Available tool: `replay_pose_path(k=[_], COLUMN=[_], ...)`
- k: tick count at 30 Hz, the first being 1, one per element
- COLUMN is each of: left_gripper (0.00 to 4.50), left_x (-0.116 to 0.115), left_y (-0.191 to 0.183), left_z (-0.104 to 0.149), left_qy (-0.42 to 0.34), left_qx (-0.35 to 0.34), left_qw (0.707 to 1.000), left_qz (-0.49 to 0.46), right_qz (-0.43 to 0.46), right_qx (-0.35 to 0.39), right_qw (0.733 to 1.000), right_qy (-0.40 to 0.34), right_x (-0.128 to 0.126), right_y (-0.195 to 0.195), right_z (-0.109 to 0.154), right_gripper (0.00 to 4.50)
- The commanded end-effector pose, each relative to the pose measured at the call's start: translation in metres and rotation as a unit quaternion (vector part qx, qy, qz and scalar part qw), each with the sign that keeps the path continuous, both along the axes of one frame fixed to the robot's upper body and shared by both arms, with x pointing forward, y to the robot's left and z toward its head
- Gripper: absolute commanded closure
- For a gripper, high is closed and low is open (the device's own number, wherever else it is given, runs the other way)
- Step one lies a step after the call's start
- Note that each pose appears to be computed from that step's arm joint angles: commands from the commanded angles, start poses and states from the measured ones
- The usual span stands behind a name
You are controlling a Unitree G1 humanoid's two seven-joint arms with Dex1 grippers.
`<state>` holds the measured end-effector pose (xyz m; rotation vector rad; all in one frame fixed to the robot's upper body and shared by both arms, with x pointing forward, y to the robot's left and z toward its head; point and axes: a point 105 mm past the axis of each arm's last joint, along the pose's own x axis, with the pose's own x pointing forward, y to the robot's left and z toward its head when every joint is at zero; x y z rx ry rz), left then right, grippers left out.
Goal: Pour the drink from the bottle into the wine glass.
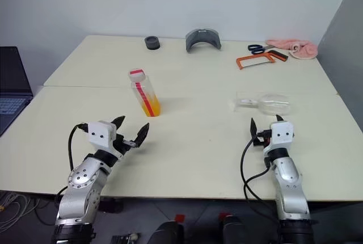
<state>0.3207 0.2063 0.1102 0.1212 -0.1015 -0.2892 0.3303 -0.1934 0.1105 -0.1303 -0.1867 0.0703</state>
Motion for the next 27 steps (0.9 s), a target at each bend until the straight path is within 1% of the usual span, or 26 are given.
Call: replay_pose_path(k=[1,7,12,17,21,27], left_gripper=[0.05,0.05,0.05,0.05,0.05,0.05], left_x=[0.000,0.000,0.002,0.002,-0.001,0.004], left_y=[-0.005,-0.003,-0.003,-0.001,-0.009,-0.008], left_z=[0.016,0.016,0.013,0.018,0.020,0.017], left_qy=[-0.027,-0.028,-0.010,-0.027,-0.035,-0.020], left_qx=[0.003,0.014,0.016,0.015,0.030,0.007], left_qw=[1.000,1.000,1.000,1.000,0.999,1.000], left_qz=[-0.014,-0.002,-0.004,0.000,-0.020,-0.013], right_qz=[0.003,0.013,0.026,0.027,0.028,0.045], right_qx=[-0.005,-0.007,-0.013,-0.004,0.003,0.002], right_qw=[1.000,1.000,0.999,1.000,1.000,0.999], right_qy=[-0.020,-0.018,-0.016,-0.014,-0.012,-0.008], right_x=[0.001,-0.001,-0.001,-0.001,-0.001,-0.001], right_y=[0.000,0.004,0.009,0.011,0.012,0.017], right_z=[0.012,0.010,0.009,0.010,0.009,0.009], right_gripper=[0.00,0.00,0.00,0.00,0.00,0.00])
